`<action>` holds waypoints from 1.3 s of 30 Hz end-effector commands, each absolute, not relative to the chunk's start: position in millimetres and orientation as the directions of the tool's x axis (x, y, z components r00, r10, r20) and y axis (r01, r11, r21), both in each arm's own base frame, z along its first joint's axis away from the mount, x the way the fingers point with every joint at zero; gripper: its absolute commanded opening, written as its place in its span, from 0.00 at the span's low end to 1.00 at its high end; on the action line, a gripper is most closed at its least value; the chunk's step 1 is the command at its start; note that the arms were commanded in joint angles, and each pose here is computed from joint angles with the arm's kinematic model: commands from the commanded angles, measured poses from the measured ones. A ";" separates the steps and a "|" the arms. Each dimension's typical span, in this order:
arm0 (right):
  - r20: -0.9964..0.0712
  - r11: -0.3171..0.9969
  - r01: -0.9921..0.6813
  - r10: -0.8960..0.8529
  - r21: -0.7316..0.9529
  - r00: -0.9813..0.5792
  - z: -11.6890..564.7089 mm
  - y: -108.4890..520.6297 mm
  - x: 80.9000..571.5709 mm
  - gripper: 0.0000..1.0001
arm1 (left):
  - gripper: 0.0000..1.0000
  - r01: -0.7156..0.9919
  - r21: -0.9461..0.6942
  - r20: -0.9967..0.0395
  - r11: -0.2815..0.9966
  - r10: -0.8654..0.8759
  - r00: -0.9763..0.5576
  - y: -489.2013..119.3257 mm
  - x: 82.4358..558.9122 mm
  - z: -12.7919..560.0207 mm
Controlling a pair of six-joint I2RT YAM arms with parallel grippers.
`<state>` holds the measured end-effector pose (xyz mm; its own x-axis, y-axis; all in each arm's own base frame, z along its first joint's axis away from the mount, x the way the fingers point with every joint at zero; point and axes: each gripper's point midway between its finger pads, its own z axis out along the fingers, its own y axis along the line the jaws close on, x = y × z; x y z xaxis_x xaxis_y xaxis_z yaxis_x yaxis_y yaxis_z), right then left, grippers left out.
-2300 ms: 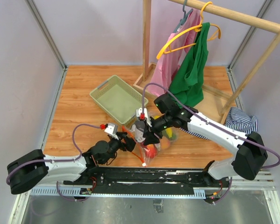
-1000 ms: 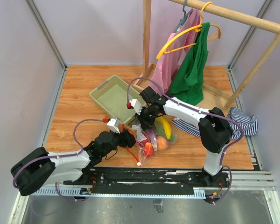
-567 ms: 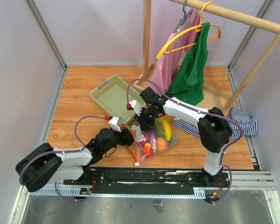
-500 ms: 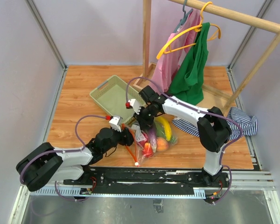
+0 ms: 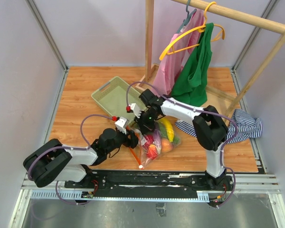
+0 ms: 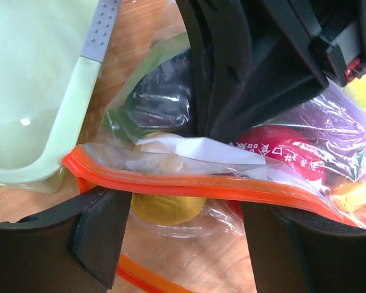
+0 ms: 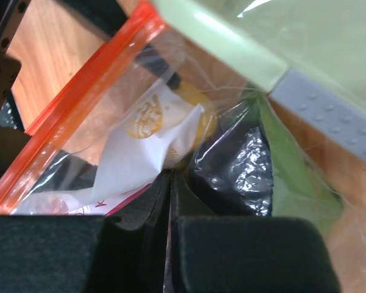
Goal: Open the zip-top bag and remove the fake food
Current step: Pick up the fake fruit from the zipper food storage bag.
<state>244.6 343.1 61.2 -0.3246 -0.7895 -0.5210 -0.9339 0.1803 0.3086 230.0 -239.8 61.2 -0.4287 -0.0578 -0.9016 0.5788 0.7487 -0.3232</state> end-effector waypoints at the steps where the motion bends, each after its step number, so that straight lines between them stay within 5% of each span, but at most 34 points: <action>1: -0.534 0.048 -0.915 -0.799 0.400 -0.275 62.1 338.2 202.6 0.05 | 0.74 0.643 -0.372 -0.898 0.670 -0.085 -0.431 -257.5 223.6 76.1; 9: -0.596 -0.056 -0.894 -0.764 0.444 -0.248 86.1 339.8 182.8 0.05 | 0.77 0.642 -0.403 -0.872 0.652 -0.062 -0.485 -260.9 197.6 78.6; 15: -0.567 -0.070 -0.872 -0.784 0.485 -0.252 86.7 329.0 169.1 0.07 | 0.65 0.618 -0.405 -0.844 0.674 -0.015 -0.537 -255.0 181.1 68.4; 22: -0.562 -0.058 -0.904 -0.800 0.423 -0.212 84.4 318.3 173.5 0.13 | 0.70 0.591 -0.360 -0.858 0.722 -0.007 -0.514 -246.3 185.3 64.7; 39: -0.528 0.140 -0.952 -0.806 0.271 -0.268 59.7 328.0 219.6 0.12 | 0.70 0.538 -0.225 -0.909 0.813 0.024 -0.416 -246.3 225.3 61.1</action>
